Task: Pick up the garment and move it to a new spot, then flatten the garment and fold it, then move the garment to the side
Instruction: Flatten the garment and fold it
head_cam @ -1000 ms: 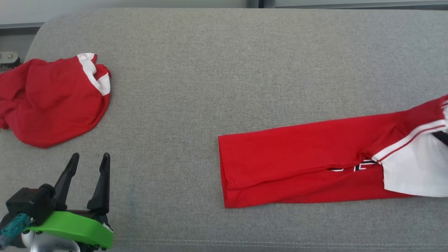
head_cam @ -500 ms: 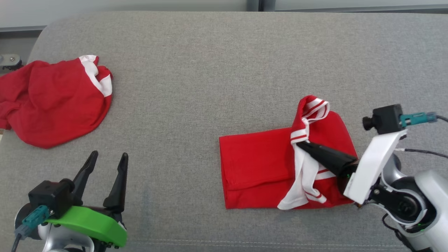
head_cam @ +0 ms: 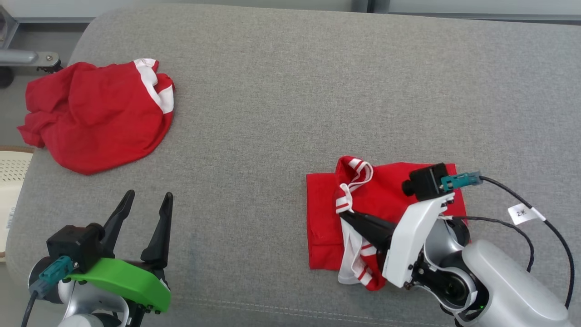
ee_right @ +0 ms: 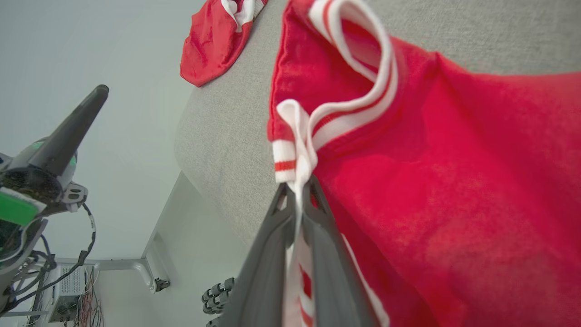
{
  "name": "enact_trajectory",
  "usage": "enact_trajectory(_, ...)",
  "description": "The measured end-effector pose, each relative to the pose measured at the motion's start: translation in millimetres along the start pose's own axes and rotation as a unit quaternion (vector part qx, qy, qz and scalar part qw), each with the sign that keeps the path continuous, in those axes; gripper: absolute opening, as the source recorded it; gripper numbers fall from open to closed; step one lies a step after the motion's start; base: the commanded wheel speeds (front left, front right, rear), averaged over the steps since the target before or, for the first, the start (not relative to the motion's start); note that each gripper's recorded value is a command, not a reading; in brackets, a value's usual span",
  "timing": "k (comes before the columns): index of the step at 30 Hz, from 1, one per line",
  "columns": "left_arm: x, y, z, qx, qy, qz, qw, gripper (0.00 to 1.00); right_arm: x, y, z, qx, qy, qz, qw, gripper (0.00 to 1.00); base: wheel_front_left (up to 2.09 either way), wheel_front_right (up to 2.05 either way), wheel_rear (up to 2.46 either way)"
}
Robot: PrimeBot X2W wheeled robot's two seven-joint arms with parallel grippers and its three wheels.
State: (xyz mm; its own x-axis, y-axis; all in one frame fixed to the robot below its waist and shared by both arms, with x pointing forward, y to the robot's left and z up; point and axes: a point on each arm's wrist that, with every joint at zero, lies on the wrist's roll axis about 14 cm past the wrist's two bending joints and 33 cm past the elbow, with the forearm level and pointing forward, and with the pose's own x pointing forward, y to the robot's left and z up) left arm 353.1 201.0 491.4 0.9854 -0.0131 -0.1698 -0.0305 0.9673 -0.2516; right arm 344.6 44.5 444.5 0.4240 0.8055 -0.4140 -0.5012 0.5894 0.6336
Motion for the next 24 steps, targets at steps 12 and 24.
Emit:
enact_trajectory(12,2,7,5,0.001,-0.012,0.01,1.0,1.0,22,55,32,0.027,-0.083,0.058,0.995,1.0,0.0,0.0,0.0)
enact_trajectory(24,7,1,11,0.0,-0.027,-0.002,1.0,1.0,-58,-92,63,-0.055,-0.126,-0.17,0.976,1.0,0.0,0.0,0.0)
